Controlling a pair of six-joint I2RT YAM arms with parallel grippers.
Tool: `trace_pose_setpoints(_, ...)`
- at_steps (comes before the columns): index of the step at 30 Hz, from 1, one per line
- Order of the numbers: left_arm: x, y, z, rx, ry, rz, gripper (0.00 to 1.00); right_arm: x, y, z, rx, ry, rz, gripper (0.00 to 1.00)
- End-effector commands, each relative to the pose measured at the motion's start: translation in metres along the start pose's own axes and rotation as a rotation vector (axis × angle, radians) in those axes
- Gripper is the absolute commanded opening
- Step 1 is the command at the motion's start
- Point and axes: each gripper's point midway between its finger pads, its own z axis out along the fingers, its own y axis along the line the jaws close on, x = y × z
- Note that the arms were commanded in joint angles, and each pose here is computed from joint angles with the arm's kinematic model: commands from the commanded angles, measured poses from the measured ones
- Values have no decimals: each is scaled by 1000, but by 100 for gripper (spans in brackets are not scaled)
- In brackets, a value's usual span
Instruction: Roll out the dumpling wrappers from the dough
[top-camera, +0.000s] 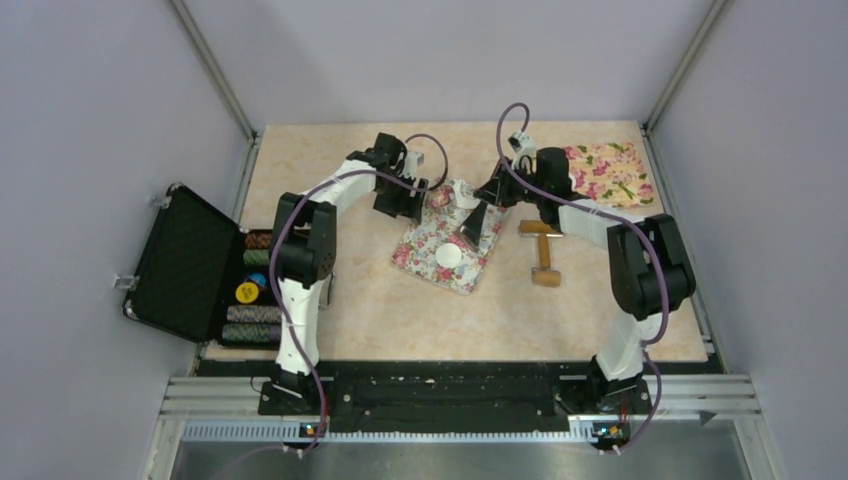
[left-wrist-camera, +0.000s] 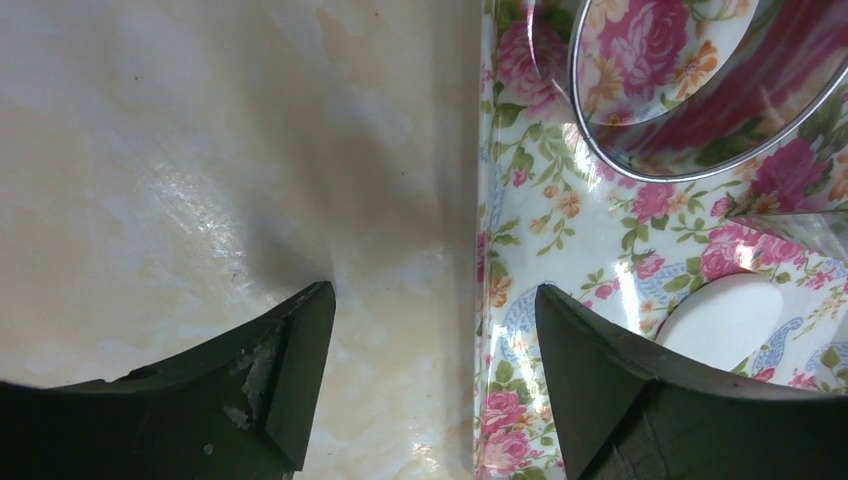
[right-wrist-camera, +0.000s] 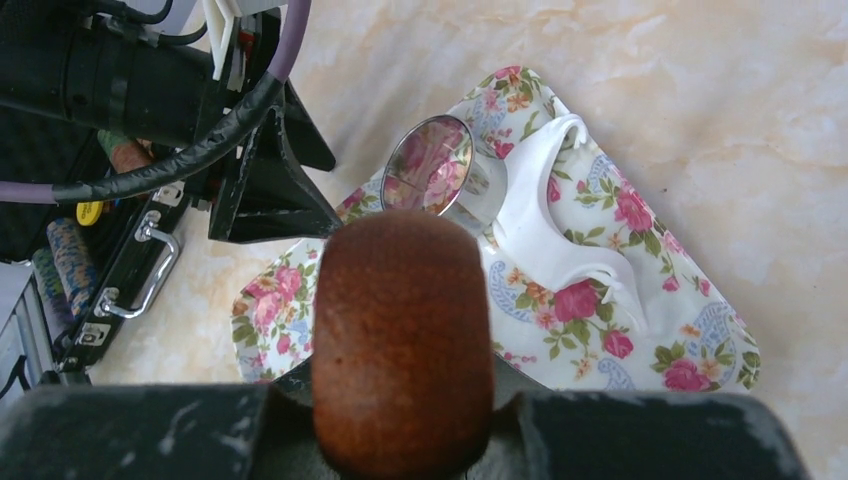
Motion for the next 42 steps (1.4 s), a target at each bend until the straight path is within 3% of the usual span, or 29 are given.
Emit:
trace_pose_setpoints(1, 0, -8, 1, 36, -3, 5, 77, -24, -1, 6, -29, -75, -55, 0)
trace_pose_setpoints(21, 21, -15, 30, -19, 73, -4, 7, 25, -20, 10, -90, 45, 56, 0)
trace_pose_setpoints(30, 21, -17, 30, -32, 70, -1, 0, 39, -12, 10, -156, 73, 92, 0)
trace_pose_setpoints(42, 22, -20, 29, -30, 69, -3, 0, 58, -10, 10, -198, 107, 128, 0)
